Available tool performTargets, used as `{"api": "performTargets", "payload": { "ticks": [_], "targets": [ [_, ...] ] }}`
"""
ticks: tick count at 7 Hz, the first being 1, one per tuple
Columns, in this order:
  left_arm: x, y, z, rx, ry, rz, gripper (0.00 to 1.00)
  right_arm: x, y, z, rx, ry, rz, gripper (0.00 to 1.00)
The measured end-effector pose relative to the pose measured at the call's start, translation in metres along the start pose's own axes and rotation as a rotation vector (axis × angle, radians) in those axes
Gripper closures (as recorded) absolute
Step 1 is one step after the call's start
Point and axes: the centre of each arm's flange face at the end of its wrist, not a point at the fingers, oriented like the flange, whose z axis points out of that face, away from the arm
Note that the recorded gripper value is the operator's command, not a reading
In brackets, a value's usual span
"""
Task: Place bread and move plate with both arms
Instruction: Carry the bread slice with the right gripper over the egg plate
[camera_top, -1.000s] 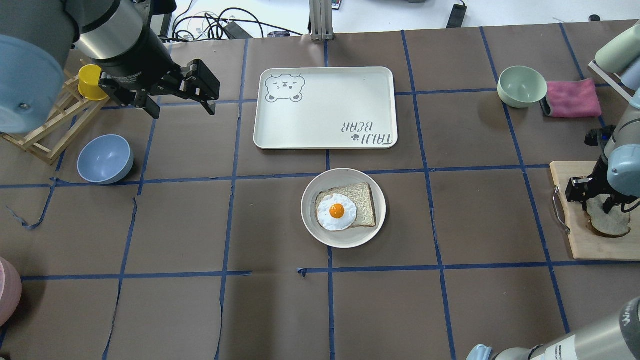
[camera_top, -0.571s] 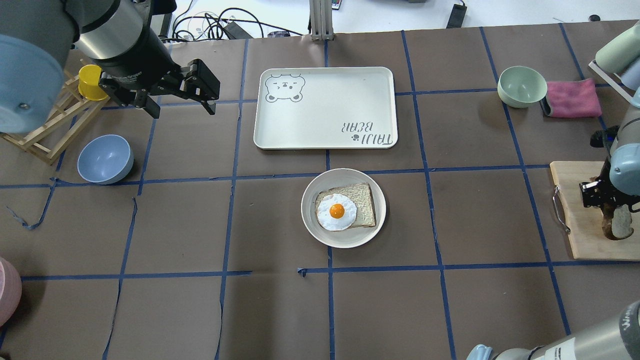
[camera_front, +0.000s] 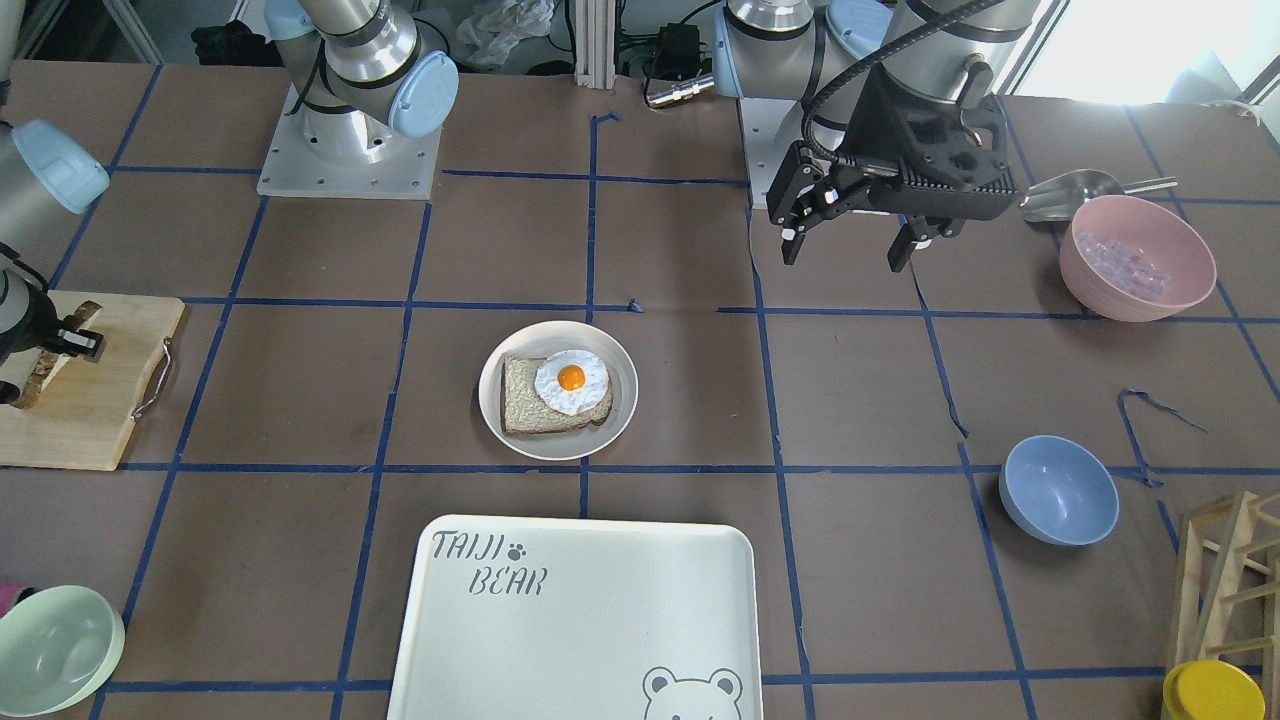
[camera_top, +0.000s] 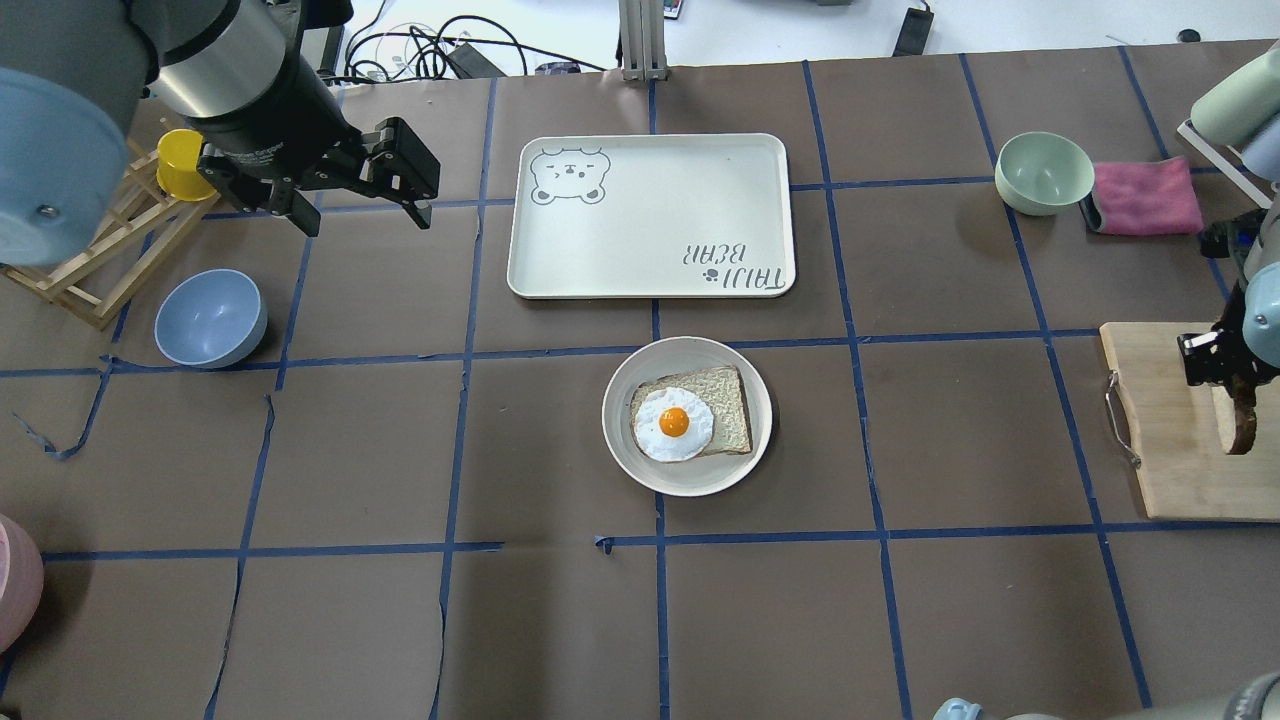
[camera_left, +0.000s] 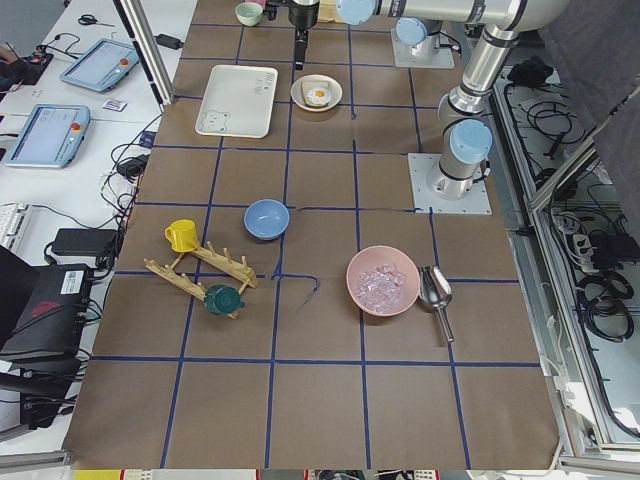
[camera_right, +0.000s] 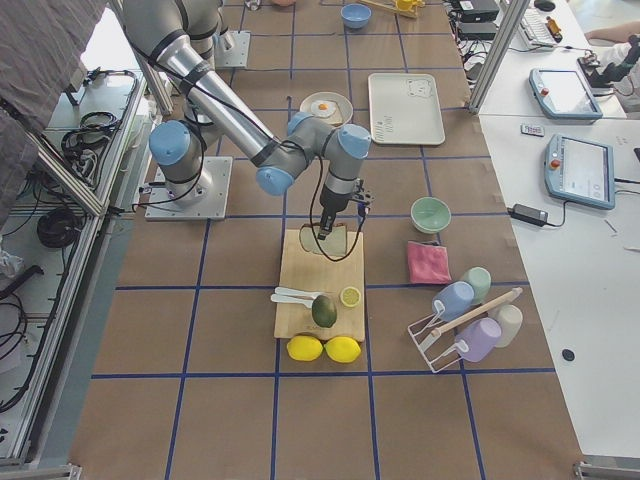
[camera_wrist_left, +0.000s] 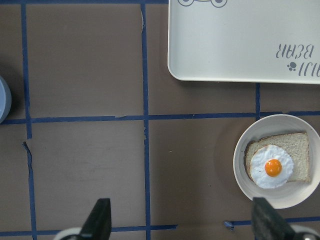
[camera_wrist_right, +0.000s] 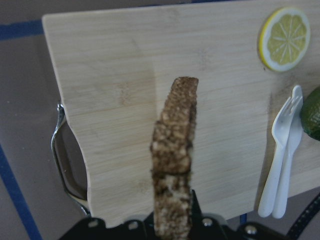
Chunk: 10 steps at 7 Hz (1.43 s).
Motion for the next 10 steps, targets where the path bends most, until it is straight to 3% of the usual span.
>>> {"api": "performTargets", "payload": {
  "ticks": [3,5,6,8,10],
  "targets": [
    [0.0,0.0,0.0,0.0,0.0,-0.001,0.0,-0.096,-0.018,-0.132,0.032,0.002,-0.076,1.0],
    [-0.001,0.0,0.0,0.0,0.0,-0.002,0.0,-0.234,0.01,-0.194,0.037,-0.076,-0.034,1.0],
    [-0.001,0.0,0.0,0.0,0.0,-0.002,0.0,-0.302,0.035,-0.205,0.035,-0.102,-0.035,1.0],
    [-0.001,0.0,0.0,0.0,-0.001,-0.002,0.0,-0.408,0.09,-0.213,0.072,-0.102,-0.129,1.0],
    [-0.001,0.0,0.0,0.0,-0.002,-0.002,0.0,-0.447,0.107,-0.194,0.106,-0.089,-0.181,1.0]
  ]
}}
